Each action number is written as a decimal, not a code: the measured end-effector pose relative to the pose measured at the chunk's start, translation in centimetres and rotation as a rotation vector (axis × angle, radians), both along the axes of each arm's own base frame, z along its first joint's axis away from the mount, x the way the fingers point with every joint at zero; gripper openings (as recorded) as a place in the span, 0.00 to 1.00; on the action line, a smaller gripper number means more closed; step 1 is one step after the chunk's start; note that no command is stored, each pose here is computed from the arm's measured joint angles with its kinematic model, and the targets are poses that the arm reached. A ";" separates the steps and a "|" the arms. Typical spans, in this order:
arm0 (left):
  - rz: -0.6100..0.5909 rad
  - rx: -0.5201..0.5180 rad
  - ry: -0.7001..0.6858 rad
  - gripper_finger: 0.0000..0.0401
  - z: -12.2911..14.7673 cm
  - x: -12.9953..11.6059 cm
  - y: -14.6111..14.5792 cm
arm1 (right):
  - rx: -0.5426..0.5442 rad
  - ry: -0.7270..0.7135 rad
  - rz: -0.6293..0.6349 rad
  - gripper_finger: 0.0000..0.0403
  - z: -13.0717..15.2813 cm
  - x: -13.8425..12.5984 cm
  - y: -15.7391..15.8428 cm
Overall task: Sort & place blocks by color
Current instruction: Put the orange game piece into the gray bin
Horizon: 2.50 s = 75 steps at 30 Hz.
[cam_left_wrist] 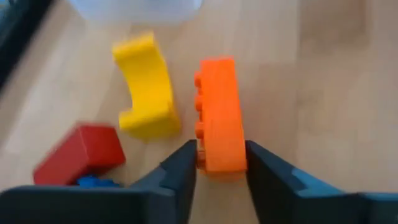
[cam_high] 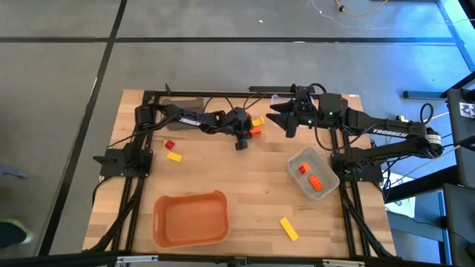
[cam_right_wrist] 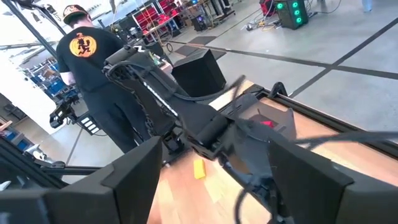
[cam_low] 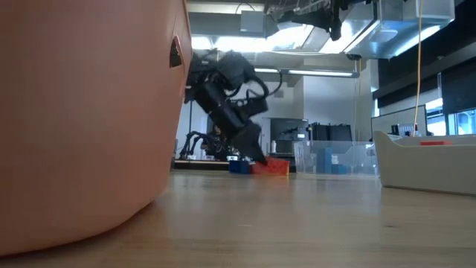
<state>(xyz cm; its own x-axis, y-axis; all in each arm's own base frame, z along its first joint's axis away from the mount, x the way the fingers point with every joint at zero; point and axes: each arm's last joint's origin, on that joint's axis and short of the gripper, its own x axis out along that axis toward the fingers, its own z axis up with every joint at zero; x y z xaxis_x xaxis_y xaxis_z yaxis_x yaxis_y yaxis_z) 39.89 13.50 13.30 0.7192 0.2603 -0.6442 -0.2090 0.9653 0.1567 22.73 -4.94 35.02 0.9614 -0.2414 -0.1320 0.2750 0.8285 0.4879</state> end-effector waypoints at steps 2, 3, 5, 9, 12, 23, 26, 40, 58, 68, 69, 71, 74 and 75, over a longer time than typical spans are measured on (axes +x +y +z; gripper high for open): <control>-0.004 0.002 -0.018 0.20 0.9 0.0 -0.3 | -0.002 0.001 0.001 0.72 0.0 0.0 0.0; -0.006 0.003 -0.027 0.20 1.3 0.0 -0.5 | -0.004 0.001 0.001 0.72 0.0 0.0 0.0; -0.003 -0.014 -0.042 0.20 2.3 -0.2 -0.7 | -0.008 0.002 0.001 0.72 0.0 0.0 0.0; 0.004 -0.073 -0.057 0.20 5.0 -1.2 -1.1 | -0.038 0.012 0.007 0.72 0.0 0.0 0.0; -0.005 -0.123 -0.057 0.20 7.6 -2.5 -2.0 | -0.049 0.034 0.012 0.72 -0.2 0.0 0.0; -0.021 -0.268 -0.283 0.20 15.5 -9.6 -10.0 | -0.042 0.299 0.216 0.72 -2.7 -0.7 0.8; -0.001 -0.293 -0.311 0.20 16.5 -10.9 -12.2 | -0.062 0.290 0.301 0.72 -2.7 -0.6 1.1; -0.075 -0.188 -0.313 0.20 17.4 -12.0 -14.9 | -0.214 0.160 0.468 0.72 -5.6 6.7 4.6; -0.165 -0.137 -0.308 0.20 18.0 -12.5 -13.5 | -0.121 0.134 0.356 0.64 -8.2 9.9 5.3; -0.139 -0.167 -0.314 0.20 18.0 -12.5 -13.5 | -0.163 0.136 0.330 0.63 -8.1 9.9 5.2; -0.133 -0.172 -0.315 0.20 18.0 -12.5 -13.5 | -0.162 0.135 0.330 0.63 -8.1 9.9 5.2; -0.121 -0.170 -0.316 0.20 18.0 -12.5 -13.4 | -0.159 0.136 0.330 0.63 -8.1 9.9 5.2; -0.107 -0.162 -0.318 0.20 18.0 -12.5 -13.4 | -0.158 0.135 0.330 0.63 -8.1 9.9 5.3; -0.106 -0.162 -0.317 0.20 18.0 -12.5 -13.4 | -0.157 0.135 0.330 0.62 -8.1 9.9 5.3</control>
<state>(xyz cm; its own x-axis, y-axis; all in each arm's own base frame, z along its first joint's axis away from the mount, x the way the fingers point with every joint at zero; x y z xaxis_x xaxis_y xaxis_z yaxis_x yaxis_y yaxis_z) 27.41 0.11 31.25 0.9074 0.0862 -0.4114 -0.1197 0.9912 -0.0563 32.59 0.31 26.88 0.9674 0.0505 -0.2484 0.0342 0.9450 0.3253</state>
